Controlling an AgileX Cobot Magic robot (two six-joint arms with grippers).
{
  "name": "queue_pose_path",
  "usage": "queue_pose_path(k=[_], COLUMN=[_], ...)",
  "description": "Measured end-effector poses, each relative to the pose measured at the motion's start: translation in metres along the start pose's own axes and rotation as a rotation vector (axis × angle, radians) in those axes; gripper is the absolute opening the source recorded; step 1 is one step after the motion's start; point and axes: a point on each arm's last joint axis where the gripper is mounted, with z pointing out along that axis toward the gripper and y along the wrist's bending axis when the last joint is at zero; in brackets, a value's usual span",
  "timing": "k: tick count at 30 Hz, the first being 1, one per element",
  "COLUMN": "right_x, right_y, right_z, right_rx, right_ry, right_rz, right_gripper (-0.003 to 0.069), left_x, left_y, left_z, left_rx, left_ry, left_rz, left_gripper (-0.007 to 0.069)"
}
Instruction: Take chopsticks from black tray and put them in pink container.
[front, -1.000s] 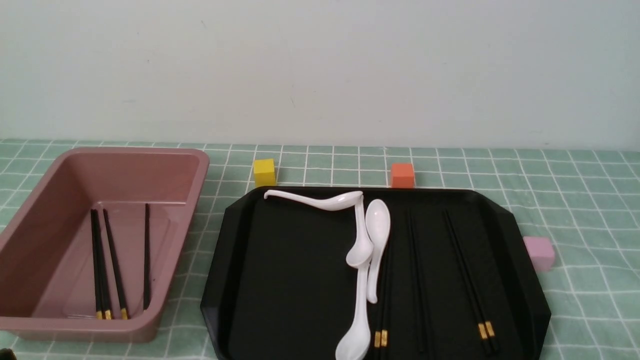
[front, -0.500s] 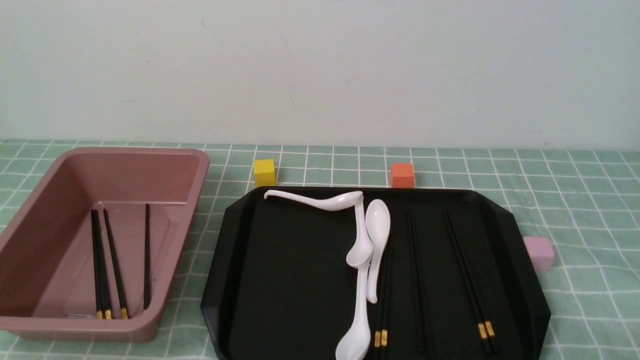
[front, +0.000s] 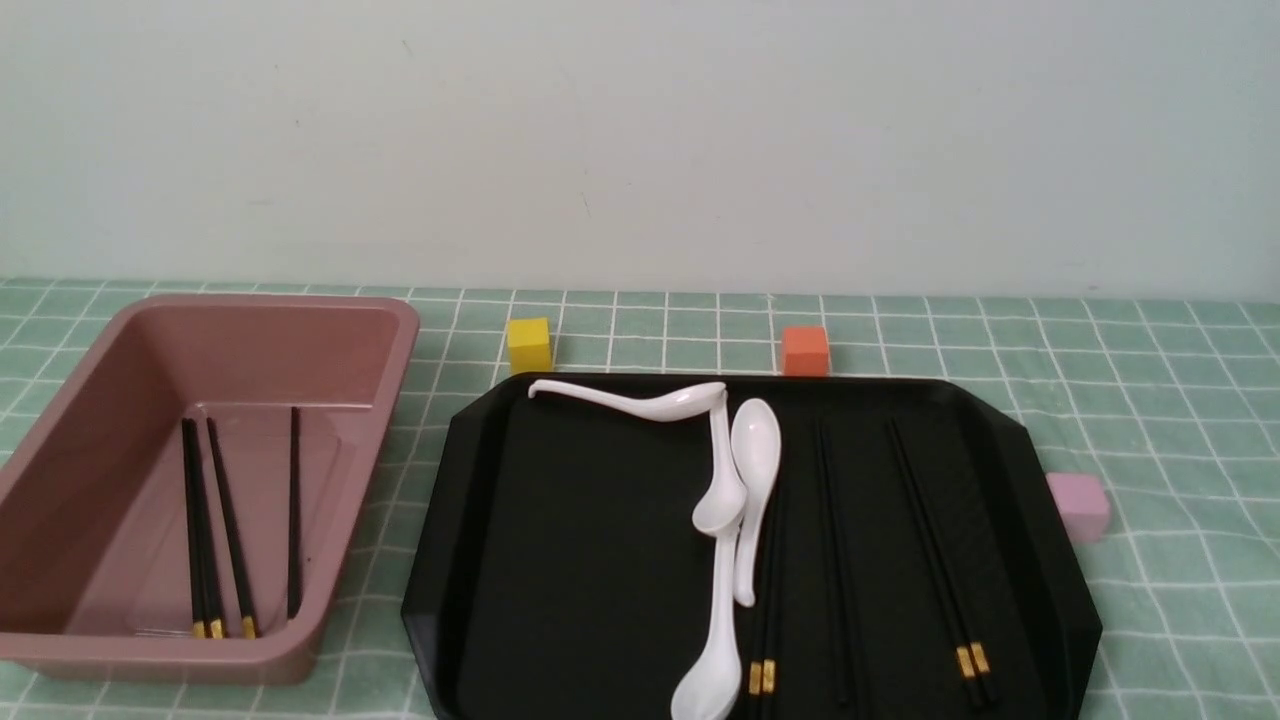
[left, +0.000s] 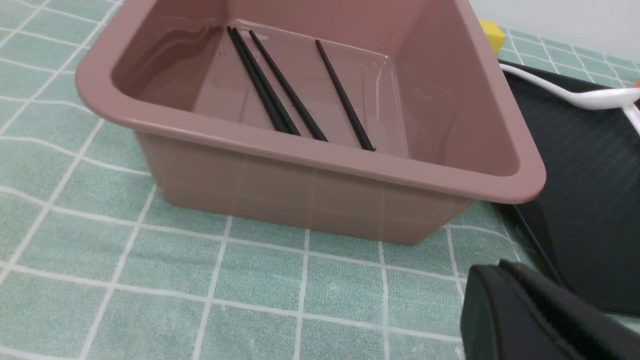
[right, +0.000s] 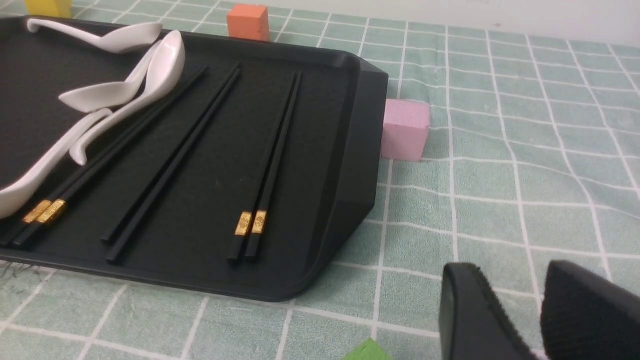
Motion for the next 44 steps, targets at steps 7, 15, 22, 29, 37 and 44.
queue_pose_path(k=[7,15,22,29,37,44], right_x=[0.0,0.0,0.0,0.0,0.0,0.0], right_y=[0.0,0.0,0.0,0.0,0.0,0.0], right_z=[0.0,0.0,0.0,0.0,0.0,0.0], right_rx=[0.0,0.0,0.0,0.0,0.0,0.0], right_ry=[0.0,0.0,0.0,0.0,0.0,0.0], right_rz=[0.0,0.0,0.0,0.0,0.0,0.0], right_gripper=[0.024,0.024,0.024,0.024,0.024,0.024], left_x=[0.0001,0.0002,0.0002,0.0002,0.0002,0.0002], left_y=[0.0,0.0,0.0001,0.0001,0.0001,0.0001], left_z=[0.0,0.0,0.0,0.0,0.0,0.0], left_rx=[0.0,-0.001,-0.001,-0.001,-0.001,-0.001], left_ry=[0.001,0.002,0.002,0.002,0.002,0.002], left_rz=[0.0,0.0,0.0,0.0,0.0,0.0], left_gripper=[0.0005,0.0013,0.0021,0.0029,0.0038,0.004])
